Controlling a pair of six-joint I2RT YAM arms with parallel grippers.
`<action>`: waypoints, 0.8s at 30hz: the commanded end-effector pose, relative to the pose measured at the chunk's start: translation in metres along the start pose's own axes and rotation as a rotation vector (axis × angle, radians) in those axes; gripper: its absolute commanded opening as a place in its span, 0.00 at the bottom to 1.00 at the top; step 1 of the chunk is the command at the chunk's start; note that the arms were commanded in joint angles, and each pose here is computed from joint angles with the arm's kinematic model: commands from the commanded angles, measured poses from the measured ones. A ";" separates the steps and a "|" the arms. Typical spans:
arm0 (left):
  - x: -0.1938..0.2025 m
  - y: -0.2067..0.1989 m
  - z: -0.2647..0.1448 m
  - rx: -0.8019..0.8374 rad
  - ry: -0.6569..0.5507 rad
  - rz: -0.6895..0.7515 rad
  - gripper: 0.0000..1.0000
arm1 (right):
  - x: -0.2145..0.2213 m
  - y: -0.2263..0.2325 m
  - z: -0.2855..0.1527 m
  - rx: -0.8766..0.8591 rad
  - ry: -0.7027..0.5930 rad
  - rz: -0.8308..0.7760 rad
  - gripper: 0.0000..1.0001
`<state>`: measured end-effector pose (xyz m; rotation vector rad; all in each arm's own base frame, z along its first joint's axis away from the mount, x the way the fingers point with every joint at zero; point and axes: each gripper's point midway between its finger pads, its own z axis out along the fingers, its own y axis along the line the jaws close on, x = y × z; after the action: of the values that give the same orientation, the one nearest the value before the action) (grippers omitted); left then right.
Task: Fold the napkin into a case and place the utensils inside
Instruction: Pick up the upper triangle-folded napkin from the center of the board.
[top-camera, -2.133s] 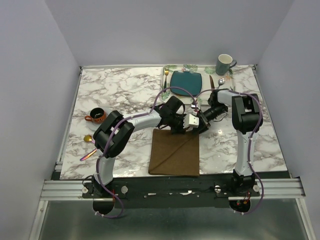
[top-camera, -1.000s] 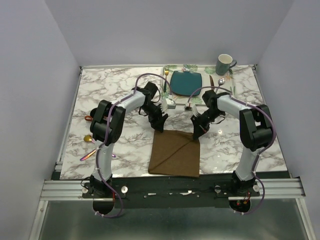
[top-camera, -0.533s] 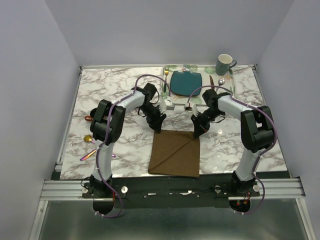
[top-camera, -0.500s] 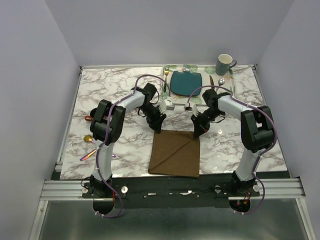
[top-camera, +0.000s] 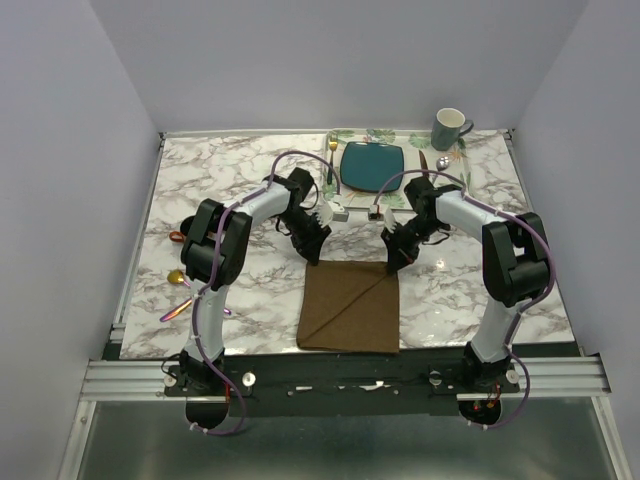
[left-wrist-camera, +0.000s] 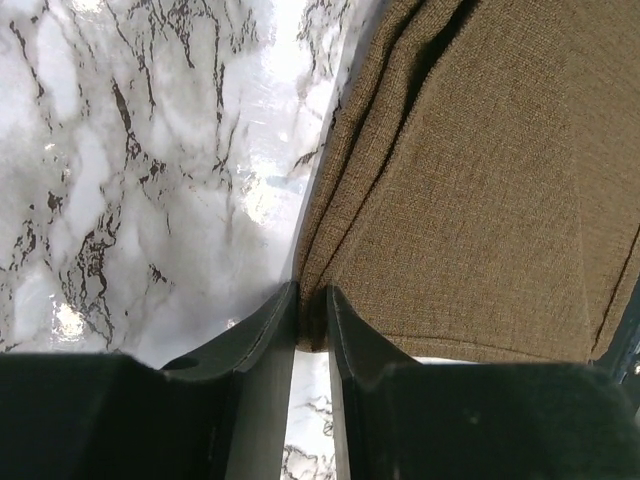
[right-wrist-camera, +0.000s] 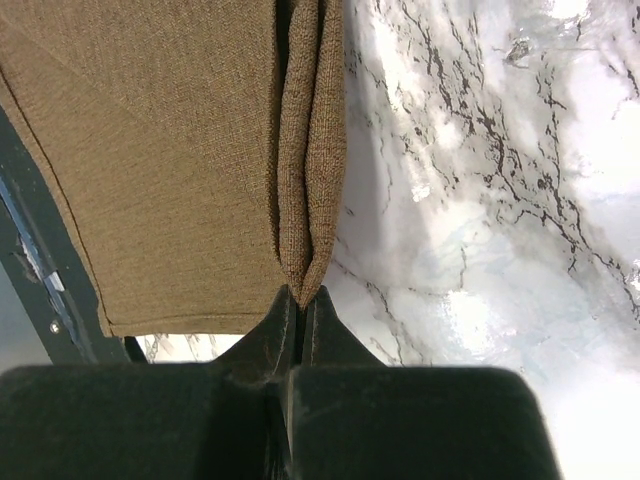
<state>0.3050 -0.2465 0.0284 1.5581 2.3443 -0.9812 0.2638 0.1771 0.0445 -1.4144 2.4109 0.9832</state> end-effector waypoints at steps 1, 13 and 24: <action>0.034 0.009 0.012 -0.035 0.125 -0.038 0.30 | -0.006 0.002 -0.003 0.025 -0.012 -0.034 0.01; 0.048 0.006 0.011 -0.100 0.187 -0.006 0.36 | -0.003 0.002 -0.001 0.041 -0.006 -0.011 0.01; 0.025 -0.011 -0.006 -0.119 0.075 0.001 0.00 | -0.010 0.008 -0.012 0.081 -0.050 -0.070 0.01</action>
<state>0.2858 -0.2427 0.0256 1.6194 2.3554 -0.8778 0.2608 0.1795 0.0490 -1.3940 2.3950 0.9574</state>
